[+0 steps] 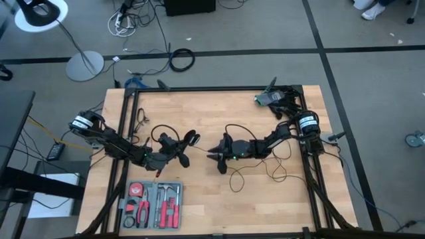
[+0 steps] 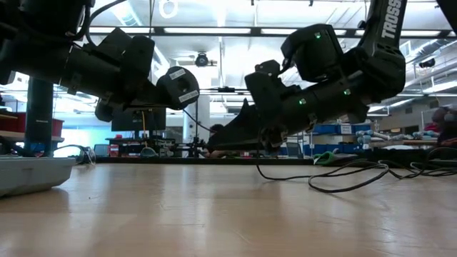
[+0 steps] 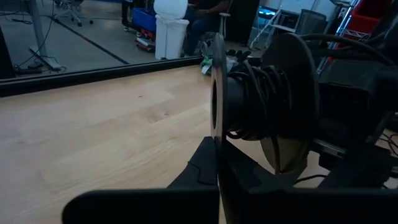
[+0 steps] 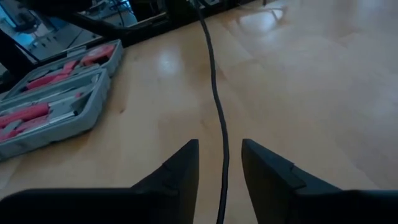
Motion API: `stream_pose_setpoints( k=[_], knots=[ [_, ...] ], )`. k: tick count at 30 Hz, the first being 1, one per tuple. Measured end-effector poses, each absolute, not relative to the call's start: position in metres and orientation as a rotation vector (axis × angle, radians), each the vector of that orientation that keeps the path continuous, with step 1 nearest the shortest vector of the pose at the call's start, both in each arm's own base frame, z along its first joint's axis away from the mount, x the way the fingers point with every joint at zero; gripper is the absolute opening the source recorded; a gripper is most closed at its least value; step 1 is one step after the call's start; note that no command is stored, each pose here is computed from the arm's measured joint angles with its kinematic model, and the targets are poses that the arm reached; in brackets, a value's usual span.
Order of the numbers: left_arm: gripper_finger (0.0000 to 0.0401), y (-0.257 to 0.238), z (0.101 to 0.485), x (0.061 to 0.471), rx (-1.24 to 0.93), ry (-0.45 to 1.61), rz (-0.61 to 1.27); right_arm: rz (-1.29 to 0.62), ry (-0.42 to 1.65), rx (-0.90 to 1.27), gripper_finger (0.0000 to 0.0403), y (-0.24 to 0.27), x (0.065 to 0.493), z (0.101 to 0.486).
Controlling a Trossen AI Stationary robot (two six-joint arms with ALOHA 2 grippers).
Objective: Coil cords
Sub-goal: Coil the black wire onto the spool
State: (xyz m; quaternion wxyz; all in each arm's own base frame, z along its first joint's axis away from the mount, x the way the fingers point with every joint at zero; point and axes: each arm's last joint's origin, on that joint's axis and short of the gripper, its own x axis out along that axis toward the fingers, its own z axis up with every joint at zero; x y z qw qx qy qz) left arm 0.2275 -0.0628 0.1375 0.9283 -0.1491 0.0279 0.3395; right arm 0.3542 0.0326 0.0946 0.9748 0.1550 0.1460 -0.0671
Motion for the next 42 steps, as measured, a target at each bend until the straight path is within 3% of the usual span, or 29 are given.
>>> stream_pose_setpoints(
  k=[16, 28, 33, 42],
  knots=[
    [0.0, -0.063, 0.137, 0.228, -0.305, 0.063, 0.684, -0.162, 0.196, 0.314, 0.0121, 0.016, 0.358, 0.103],
    [0.0, -0.063, 0.137, 0.228, -0.304, 0.065, 0.681, -0.147, 0.283, 0.305, 0.0097, 0.024, 0.355, 0.096],
    [0.0, -0.063, 0.137, 0.228, -0.304, 0.065, 0.681, -0.052, 0.314, 0.318, 0.0084, 0.028, 0.355, 0.094],
    [0.0, -0.063, 0.137, 0.228, -0.304, 0.065, 0.681, -0.037, 0.383, 0.355, 0.0092, 0.028, 0.353, 0.089]
  ],
)
